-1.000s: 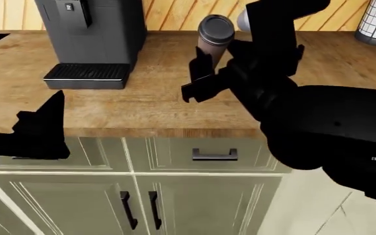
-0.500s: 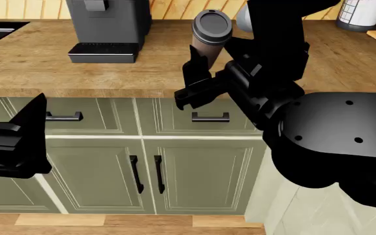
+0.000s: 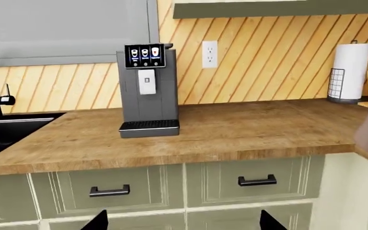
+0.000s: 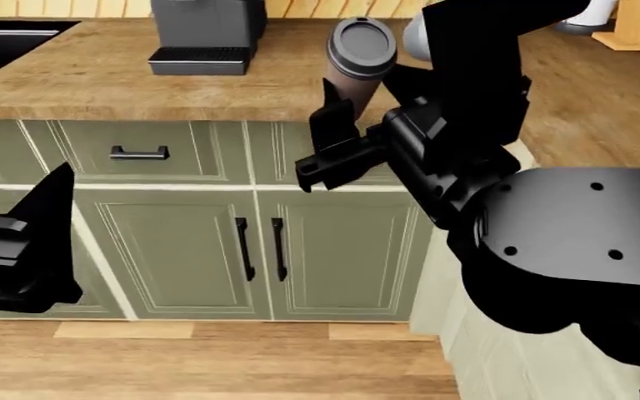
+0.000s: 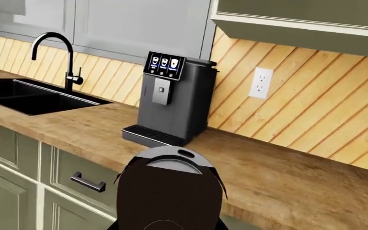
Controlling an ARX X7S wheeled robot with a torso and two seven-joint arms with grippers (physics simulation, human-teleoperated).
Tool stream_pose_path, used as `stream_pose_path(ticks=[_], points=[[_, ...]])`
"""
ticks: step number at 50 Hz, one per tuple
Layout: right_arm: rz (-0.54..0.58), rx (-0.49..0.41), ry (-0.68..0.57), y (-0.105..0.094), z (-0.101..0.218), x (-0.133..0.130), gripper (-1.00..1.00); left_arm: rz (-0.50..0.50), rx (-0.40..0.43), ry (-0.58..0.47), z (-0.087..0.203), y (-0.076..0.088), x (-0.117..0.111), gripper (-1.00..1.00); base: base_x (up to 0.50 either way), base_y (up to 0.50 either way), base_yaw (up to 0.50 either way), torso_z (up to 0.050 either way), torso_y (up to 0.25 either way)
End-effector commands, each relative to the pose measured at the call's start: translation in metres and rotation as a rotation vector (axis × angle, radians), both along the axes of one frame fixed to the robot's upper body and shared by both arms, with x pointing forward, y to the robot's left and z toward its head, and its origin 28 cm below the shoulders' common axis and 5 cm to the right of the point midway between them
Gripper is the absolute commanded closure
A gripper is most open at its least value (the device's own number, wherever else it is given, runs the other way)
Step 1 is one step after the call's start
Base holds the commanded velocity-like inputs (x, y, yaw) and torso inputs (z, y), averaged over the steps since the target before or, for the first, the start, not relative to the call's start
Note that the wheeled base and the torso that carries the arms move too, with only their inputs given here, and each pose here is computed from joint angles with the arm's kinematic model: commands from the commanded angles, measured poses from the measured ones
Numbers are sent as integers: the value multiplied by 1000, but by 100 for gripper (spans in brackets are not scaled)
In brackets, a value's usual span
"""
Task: Move the drinks to the dining counter.
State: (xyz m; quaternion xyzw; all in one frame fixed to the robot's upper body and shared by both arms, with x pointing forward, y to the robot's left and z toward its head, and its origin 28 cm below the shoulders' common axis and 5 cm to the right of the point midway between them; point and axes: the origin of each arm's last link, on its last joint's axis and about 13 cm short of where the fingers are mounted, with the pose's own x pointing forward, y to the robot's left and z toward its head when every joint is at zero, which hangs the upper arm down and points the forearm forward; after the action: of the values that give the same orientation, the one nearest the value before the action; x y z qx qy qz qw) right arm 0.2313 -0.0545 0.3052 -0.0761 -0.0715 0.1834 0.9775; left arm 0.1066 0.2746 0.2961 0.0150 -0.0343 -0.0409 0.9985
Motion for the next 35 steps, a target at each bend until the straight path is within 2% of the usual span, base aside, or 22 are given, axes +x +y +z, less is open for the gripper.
stream_pose_path(ticks=[1,35], points=[[0,-11,-37,0,3,-2,100,3,4,-4,2,1,-1,-100,-503,277,0,0,0],[6,8,-35,0,5,-3,100,12,-4,-14,3,3,-6,-100,-503,276,0,0,0]])
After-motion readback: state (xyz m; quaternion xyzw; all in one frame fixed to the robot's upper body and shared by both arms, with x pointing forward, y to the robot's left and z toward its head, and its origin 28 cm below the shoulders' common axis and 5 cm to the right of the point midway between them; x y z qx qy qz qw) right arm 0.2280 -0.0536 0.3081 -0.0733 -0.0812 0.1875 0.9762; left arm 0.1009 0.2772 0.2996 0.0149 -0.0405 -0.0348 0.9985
